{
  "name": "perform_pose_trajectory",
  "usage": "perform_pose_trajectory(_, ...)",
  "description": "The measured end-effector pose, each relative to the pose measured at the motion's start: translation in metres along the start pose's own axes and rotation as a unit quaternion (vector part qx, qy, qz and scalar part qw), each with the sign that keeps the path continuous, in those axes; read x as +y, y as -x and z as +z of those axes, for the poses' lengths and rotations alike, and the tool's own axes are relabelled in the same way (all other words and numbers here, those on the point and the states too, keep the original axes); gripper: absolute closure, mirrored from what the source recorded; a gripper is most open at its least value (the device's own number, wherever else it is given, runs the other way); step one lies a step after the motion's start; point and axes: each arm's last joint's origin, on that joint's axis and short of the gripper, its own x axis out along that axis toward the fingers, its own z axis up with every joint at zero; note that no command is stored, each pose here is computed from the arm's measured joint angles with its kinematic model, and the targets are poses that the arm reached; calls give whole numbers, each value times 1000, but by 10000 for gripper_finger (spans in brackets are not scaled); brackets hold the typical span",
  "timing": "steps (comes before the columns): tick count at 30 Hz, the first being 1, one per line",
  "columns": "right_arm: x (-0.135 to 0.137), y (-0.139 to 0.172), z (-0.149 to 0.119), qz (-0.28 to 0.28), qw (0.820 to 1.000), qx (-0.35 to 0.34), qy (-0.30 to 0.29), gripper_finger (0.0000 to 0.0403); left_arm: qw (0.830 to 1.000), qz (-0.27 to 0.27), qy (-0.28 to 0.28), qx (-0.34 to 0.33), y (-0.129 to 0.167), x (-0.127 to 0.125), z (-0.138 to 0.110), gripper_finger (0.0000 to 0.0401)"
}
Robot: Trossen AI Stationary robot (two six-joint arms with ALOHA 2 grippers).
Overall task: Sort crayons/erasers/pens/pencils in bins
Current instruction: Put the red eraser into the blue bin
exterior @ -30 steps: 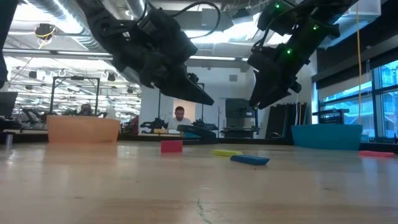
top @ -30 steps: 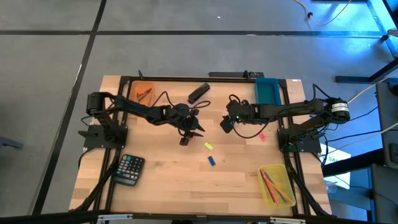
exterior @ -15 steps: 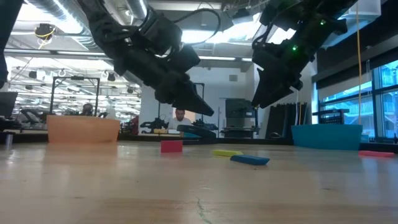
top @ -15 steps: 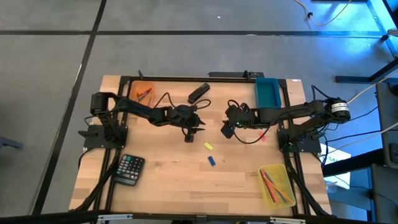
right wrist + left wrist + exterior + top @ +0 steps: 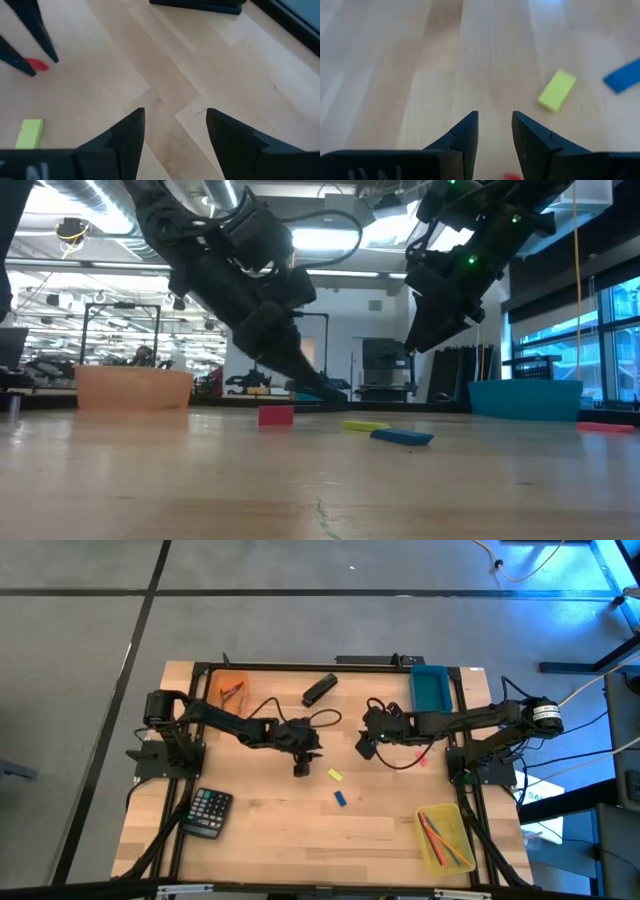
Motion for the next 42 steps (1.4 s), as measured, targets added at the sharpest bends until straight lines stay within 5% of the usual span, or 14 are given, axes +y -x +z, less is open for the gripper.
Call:
perform_pose_trajectory(11,5,1,12,18,993,-60,101,189,998,11,42,44,2,-24,-7,290)
perform_pose_trajectory(21,9,3,23,34,989,-114,86,189,985,92,138,39,26,-29,2,290)
perform_pose_trajectory(27,4,3,33,-2,979,-158,130,189,970,104,216,45,28,-38,-2,290)
perform_pose_trajectory(32,1,4,45,10,974,-201,105,189,960,124,247,38,29,-43,-3,290)
perform_pose_trajectory(42,7,3,33,38,982,-155,97,189,953,173,247,30,26,-71,-14,290)
